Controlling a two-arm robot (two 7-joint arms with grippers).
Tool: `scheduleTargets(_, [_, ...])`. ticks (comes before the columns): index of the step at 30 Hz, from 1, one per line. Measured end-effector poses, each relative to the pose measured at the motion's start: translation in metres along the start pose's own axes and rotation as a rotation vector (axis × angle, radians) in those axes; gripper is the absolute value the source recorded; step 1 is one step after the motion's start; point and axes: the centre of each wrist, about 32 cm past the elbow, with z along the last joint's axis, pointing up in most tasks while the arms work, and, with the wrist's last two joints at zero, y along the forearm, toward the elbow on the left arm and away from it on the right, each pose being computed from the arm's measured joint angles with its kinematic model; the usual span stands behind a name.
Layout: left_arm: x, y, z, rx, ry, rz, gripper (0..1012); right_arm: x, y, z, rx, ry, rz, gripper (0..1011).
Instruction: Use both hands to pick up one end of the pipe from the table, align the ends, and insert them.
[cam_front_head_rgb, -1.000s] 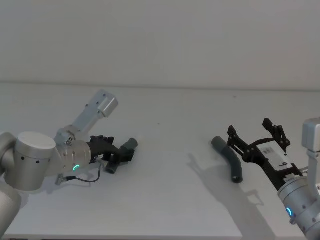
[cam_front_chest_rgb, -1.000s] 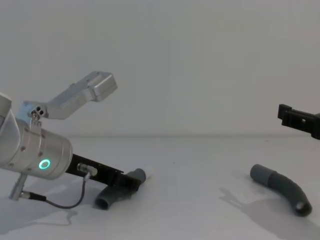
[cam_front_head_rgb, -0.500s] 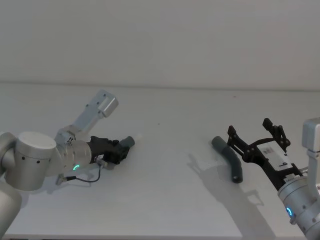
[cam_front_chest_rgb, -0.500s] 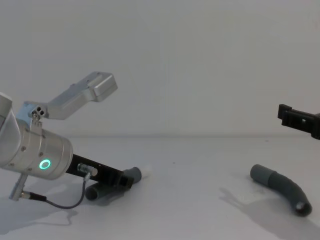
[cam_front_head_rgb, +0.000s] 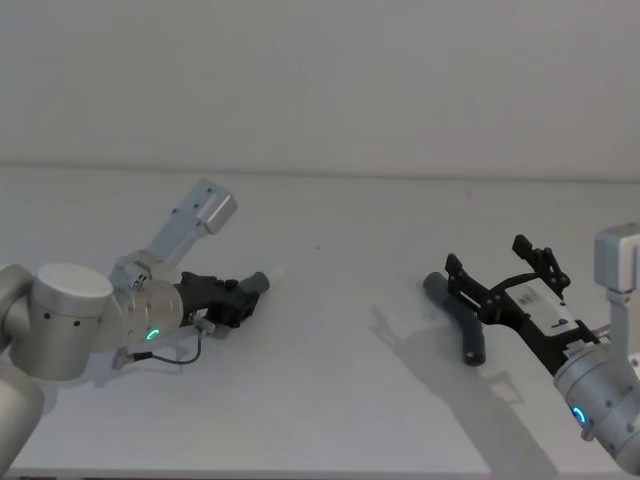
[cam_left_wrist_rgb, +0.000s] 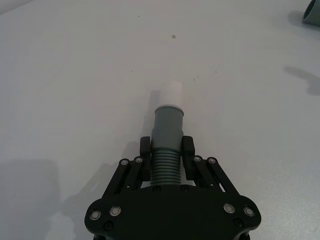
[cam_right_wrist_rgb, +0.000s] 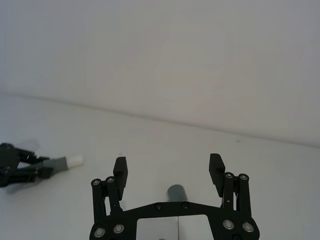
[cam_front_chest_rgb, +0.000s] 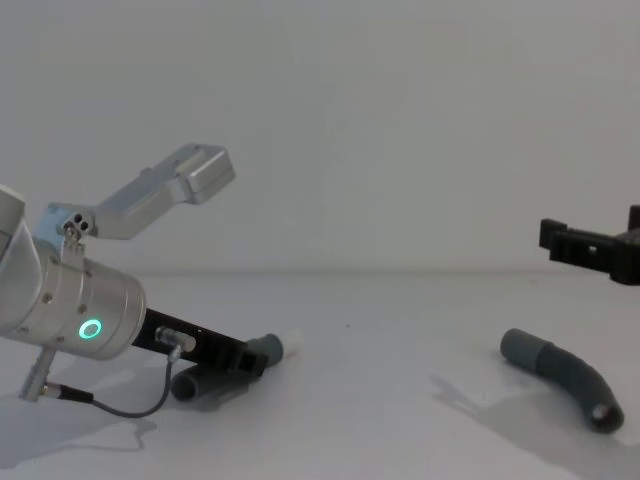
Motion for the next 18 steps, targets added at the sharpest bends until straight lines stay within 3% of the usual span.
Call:
scheduleTargets(5, [0.0000, 0.0000, 0.0000, 0.000, 0.000, 0.000, 354, 0.007, 0.004, 0.003, -0.046, -0.001, 0.036, 1001])
scheduleTargets(18, [0.0000, 0.0000, -0.0001, 0.000, 0.000, 0.000, 355, 0.030, 0.022, 0.012, -0.233, 0.021, 0.116, 1001])
